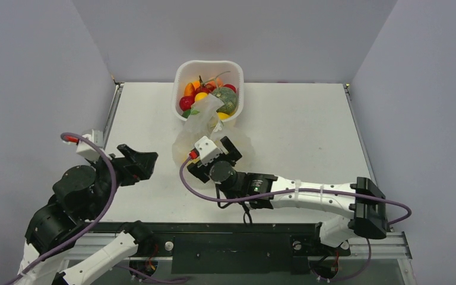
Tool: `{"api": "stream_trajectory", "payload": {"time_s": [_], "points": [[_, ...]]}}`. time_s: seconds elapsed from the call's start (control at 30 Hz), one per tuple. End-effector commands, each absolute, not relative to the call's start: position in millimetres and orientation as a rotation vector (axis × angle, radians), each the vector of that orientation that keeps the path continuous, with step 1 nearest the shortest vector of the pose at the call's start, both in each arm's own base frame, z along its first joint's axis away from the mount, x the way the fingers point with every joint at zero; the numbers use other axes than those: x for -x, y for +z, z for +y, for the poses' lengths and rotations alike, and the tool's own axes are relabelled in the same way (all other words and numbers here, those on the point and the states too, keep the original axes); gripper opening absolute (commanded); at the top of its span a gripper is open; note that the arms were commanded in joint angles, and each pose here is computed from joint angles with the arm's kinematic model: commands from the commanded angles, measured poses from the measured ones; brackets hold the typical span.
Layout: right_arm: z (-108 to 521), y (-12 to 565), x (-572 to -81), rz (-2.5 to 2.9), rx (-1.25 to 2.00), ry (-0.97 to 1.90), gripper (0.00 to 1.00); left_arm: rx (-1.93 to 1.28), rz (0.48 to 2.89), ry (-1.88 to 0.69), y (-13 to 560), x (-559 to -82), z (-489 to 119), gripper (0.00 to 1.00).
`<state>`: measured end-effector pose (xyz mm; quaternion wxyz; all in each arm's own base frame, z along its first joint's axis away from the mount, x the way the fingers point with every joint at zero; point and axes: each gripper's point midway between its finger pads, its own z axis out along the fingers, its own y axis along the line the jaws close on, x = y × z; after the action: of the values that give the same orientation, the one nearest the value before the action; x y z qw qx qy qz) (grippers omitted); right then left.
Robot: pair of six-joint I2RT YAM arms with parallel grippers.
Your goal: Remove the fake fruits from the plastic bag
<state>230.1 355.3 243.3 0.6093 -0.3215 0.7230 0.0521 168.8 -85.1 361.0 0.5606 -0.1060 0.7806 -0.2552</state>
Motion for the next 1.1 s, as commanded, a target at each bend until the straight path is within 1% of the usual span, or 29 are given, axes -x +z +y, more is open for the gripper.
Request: {"api": "stream_trajectory", "payload": {"time_s": [0.0,0.1,0.13,0.17,0.2,0.23,0.27,0.33,0.37,0.4,0.43,0.47,0.5,0.53,0.57,0.6,0.63,0.67,0.7,0.73,0.77,0.8,0.83,0.87,0.97,1.0,1.03,1.07], "points": [[383,278,-242,1.566,0.728,0.071,0.91,0.315,1.856,-0.446,350,-151,-42,0.82],[386,284,-249,1.553,0.656,-0.026,0.92,0.339,1.840,-0.443,352,-143,-32,0.82],[391,276,-253,1.561,0.647,-0.068,0.92,0.344,1.841,-0.442,351,-142,-30,0.82],[384,287,-259,1.562,0.571,-0.133,0.92,0.348,1.837,-0.443,351,-141,-29,0.82],[385,280,-263,1.569,0.547,-0.191,0.92,0.350,1.837,-0.444,350,-141,-29,0.82],[377,291,-268,1.568,0.478,-0.261,0.91,0.351,1.835,-0.450,351,-140,-29,0.82],[379,285,-271,1.571,0.474,-0.308,0.91,0.352,1.834,-0.455,351,-141,-30,0.82],[375,290,-277,1.568,0.453,-0.377,0.81,0.344,1.839,-0.468,350,-142,-34,0.82],[374,294,-278,1.566,0.453,-0.388,0.63,0.333,1.849,-0.476,348,-142,-37,0.82],[371,299,-278,1.565,0.451,-0.385,0.49,0.326,1.855,-0.482,346,-144,-41,0.82],[368,298,-278,1.565,0.461,-0.384,0.23,0.312,1.869,-0.492,344,-145,-45,0.82],[361,300,-276,1.565,0.460,-0.375,0.15,0.304,1.879,-0.493,341,-147,-49,0.81],[358,301,-278,1.567,0.454,-0.354,0.03,0.291,1.883,-0.510,340,-149,-55,0.82],[348,305,-276,1.570,0.462,-0.341,0.00,0.279,1.900,-0.505,335,-152,-59,0.82],[350,304,-277,1.575,0.485,-0.281,0.00,0.271,1.901,-0.522,336,-154,-65,0.82],[340,307,-273,1.580,0.515,-0.248,0.00,0.259,1.919,-0.518,330,-158,-70,0.82],[342,307,-273,1.587,0.534,-0.154,0.00,0.245,1.911,-0.549,334,-161,-77,0.82],[328,309,-268,1.597,0.547,-0.109,0.00,0.224,1.929,-0.547,329,-166,-84,0.82],[333,307,-269,1.622,0.564,0.035,0.00,0.198,1.918,-0.588,333,-169,-95,0.81],[312,309,-276,1.650,0.546,0.088,0.00,0.167,1.944,-0.579,329,-176,-104,0.81],[319,318,-265,1.659,0.545,0.311,0.00,0.139,1.938,-0.603,333,-179,-113,0.80],[308,307,-274,1.692,0.526,0.358,0.00,0.125,1.970,-0.590,328,-188,-122,0.79],[319,314,-259,1.687,0.546,0.559,0.00,0.112,1.962,-0.608,334,-192,-129,0.79],[321,309,-257,1.706,0.545,0.676,0.00,0.097,2.002,-0.591,327,-202,-139,0.78],[321,317,-247,1.698,0.549,0.833,0.00,0.079,2.013,-0.568,331,-230,-162,0.74],[320,316,-247,1.708,0.540,0.862,0.00,0.087,2.043,-0.509,321,-244,-167,0.73],[318,319,-246,1.703,0.530,0.876,0.00,0.097,2.035,-0.486,328,-251,-168,0.72],[316,318,-247,1.710,0.518,0.896,0.00,0.117,2.056,-0.393,320,-263,-169,0.71]]}}
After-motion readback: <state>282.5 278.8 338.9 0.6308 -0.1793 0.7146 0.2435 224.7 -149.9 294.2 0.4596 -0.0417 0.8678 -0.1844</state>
